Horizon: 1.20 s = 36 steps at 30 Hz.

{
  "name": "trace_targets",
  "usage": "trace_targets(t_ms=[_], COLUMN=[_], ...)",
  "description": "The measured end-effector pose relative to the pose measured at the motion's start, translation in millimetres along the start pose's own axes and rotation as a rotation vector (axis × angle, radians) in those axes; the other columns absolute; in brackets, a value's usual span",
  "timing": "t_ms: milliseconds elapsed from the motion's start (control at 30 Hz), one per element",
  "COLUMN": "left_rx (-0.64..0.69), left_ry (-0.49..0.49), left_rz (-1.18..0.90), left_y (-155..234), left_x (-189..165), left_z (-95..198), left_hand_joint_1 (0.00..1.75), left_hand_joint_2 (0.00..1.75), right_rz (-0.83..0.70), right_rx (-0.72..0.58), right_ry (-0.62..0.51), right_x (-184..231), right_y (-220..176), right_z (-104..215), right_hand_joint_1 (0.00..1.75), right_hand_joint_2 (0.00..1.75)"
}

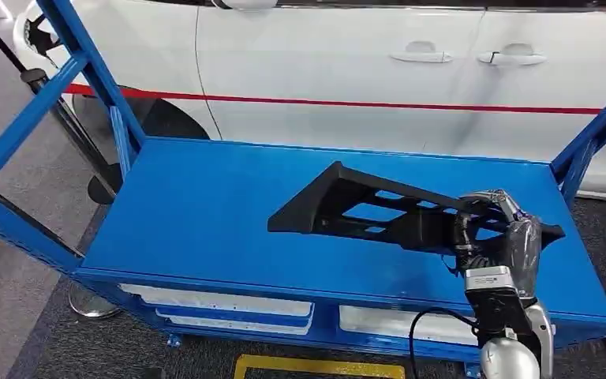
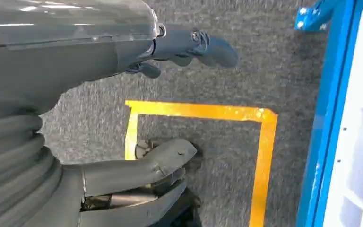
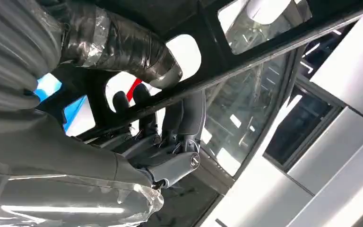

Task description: Take the parts from the cabinet and place them on the table.

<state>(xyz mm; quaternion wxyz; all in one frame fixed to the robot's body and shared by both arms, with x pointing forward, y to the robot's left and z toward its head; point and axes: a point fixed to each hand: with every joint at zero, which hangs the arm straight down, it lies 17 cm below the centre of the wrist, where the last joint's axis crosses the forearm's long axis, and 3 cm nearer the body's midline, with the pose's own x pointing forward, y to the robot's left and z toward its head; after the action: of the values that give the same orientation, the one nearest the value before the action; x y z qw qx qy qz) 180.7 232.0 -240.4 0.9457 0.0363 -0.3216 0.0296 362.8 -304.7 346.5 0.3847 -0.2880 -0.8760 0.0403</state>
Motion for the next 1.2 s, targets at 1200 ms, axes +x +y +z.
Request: trace_targets(t_ms=[1200], left_rx=[-0.031], left_ry=[-0.048], left_rz=[-0.059], left_y=[-7], left_x=[6], left_z=[2], left_hand_joint_1=[0.00], left_hand_joint_2=[1.75], right_rz=[-0.020], right_rx=[0.008], right_ry=[0.011], right_x=[-2], right_y=[4], right_z=[7], right_hand_joint_1=[1.75], right_hand_joint_2=[1.75])
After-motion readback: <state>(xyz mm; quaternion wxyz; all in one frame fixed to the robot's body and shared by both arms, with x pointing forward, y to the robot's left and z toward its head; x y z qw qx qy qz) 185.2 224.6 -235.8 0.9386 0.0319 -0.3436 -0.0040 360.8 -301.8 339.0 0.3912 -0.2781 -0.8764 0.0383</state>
